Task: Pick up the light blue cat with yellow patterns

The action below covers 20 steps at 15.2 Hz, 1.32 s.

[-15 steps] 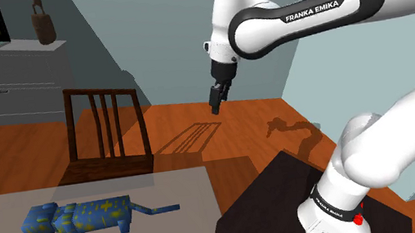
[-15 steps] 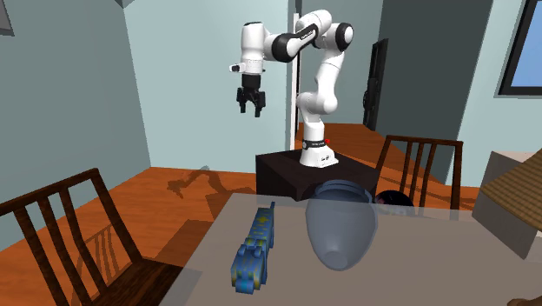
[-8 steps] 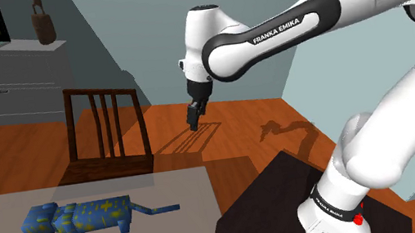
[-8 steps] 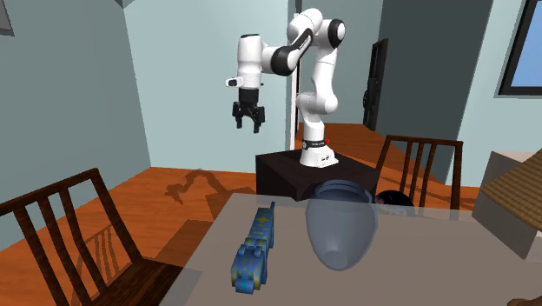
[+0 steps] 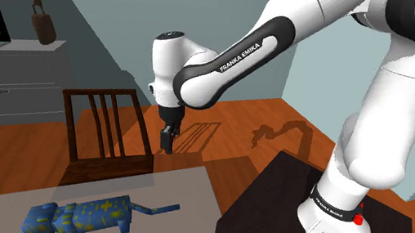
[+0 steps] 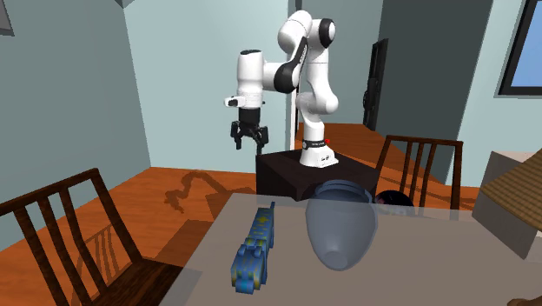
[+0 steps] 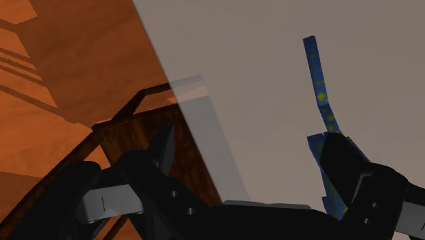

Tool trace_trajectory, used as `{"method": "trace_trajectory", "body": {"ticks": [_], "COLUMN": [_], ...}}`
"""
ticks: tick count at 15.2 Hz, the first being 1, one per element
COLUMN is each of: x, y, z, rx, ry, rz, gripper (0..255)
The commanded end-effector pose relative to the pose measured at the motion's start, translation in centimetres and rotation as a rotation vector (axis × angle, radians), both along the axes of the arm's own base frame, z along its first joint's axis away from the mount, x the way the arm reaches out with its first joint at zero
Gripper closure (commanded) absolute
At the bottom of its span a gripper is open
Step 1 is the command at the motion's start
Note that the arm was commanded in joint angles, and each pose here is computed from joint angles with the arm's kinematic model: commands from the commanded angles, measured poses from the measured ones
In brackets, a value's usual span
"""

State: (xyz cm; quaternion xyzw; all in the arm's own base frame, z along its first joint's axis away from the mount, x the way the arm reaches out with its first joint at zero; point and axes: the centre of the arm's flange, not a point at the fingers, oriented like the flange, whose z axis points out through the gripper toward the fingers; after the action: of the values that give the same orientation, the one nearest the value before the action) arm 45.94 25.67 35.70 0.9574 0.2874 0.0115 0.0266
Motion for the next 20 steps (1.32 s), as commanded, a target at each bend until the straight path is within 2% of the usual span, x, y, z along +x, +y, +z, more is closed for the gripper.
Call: {"method": "trace_trajectory", "body": {"ticks": [1, 18, 20], "x": [0.7, 3.2, 3.2], "y": [2.1, 20.4, 20.4], "z": [-1.3, -13.2, -13.7], "rx": [0.005, 0.034, 0.034], "ry": [0.002, 0.024, 0.024], "rz": [0.03, 0.275, 0.275], "gripper": [0, 0, 0]}}
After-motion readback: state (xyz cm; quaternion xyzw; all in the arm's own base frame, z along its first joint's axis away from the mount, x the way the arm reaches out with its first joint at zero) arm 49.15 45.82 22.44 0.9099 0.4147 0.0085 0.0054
